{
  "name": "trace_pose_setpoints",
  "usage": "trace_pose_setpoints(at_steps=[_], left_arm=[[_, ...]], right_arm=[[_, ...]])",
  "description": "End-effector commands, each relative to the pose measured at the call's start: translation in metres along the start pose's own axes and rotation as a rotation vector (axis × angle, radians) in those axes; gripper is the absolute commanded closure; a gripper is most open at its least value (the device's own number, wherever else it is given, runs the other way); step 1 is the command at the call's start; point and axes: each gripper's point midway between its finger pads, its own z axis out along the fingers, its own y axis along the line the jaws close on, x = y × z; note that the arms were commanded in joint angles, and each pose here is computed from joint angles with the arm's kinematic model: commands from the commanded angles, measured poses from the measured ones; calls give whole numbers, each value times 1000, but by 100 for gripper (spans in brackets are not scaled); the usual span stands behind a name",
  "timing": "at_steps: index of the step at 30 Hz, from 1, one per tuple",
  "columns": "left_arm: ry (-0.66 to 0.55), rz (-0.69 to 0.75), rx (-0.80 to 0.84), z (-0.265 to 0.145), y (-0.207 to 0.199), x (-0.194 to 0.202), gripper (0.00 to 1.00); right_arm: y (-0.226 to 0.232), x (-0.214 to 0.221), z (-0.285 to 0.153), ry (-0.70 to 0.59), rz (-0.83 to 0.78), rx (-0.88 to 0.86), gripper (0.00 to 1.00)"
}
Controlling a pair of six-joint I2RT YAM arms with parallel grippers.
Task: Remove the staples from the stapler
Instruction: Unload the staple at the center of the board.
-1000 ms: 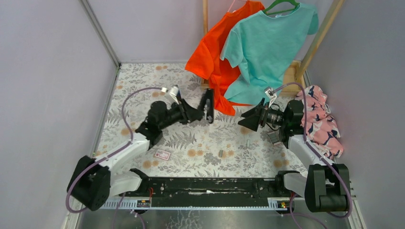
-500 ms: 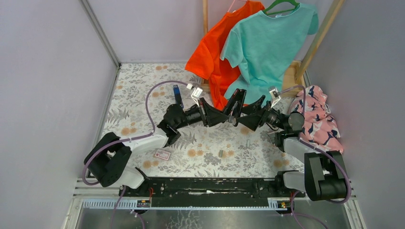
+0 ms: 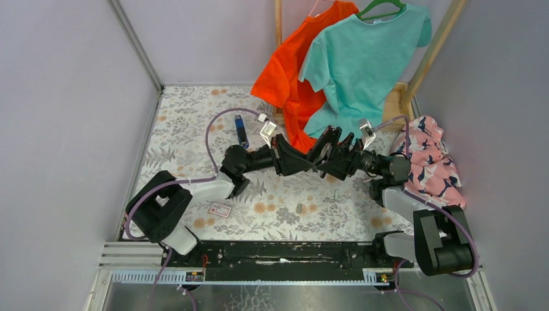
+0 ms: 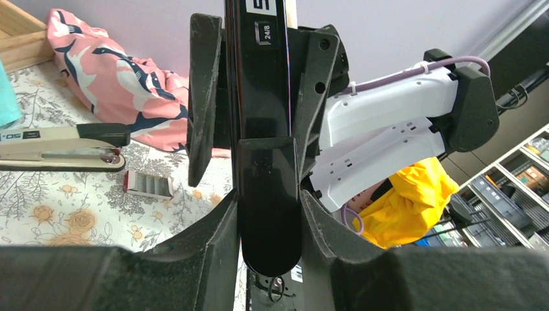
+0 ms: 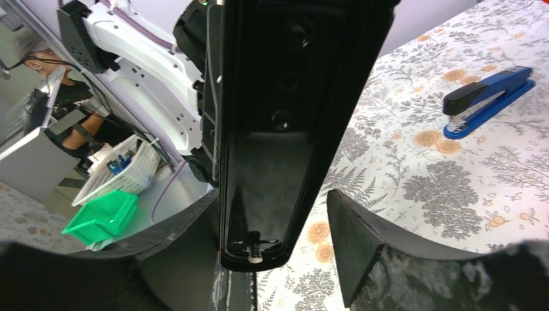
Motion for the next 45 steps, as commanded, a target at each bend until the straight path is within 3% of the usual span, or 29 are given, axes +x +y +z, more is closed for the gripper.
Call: trace_pose_setpoints(at_steps=[1, 3, 6, 9, 10, 13, 18, 29, 32, 36, 38, 45], left_arm=[[-69, 152, 202, 7, -46, -26, 100], [-56, 194, 196, 6, -43, -23, 100], [28, 297, 92, 5, -15, -8, 100], [94, 484, 29, -12, 5, 3, 100], [115, 561, 28, -21, 10, 8, 100], [152, 712, 17, -44, 19, 18, 100], [261, 883, -25, -73, 47, 47, 100], [455, 890, -136, -98, 101, 78, 100], [470, 887, -136, -97, 104, 79, 100], [380, 797, -130, -83, 91, 67, 100], [297, 688, -121, -73, 76, 57, 100], [5, 547, 7, -50, 7, 26, 100]], right_arm=[[21, -18, 6, 5, -129, -90, 45], [20, -16, 6, 30, -145, -97, 65], [11, -2, 2, 135, -147, -95, 89], [-10, 17, -12, 233, -189, -32, 97], [-25, 22, -19, 285, -384, 21, 99], [-44, 42, -46, 522, -529, 101, 100], [-65, 48, -67, 669, -637, 178, 100], [-86, 50, -89, 793, -690, 286, 100], [-80, 52, -86, 776, -662, 263, 100], [-64, 52, -73, 703, -599, 196, 100], [-54, 49, -62, 640, -542, 157, 100], [-13, 30, -34, 464, -340, 11, 98]])
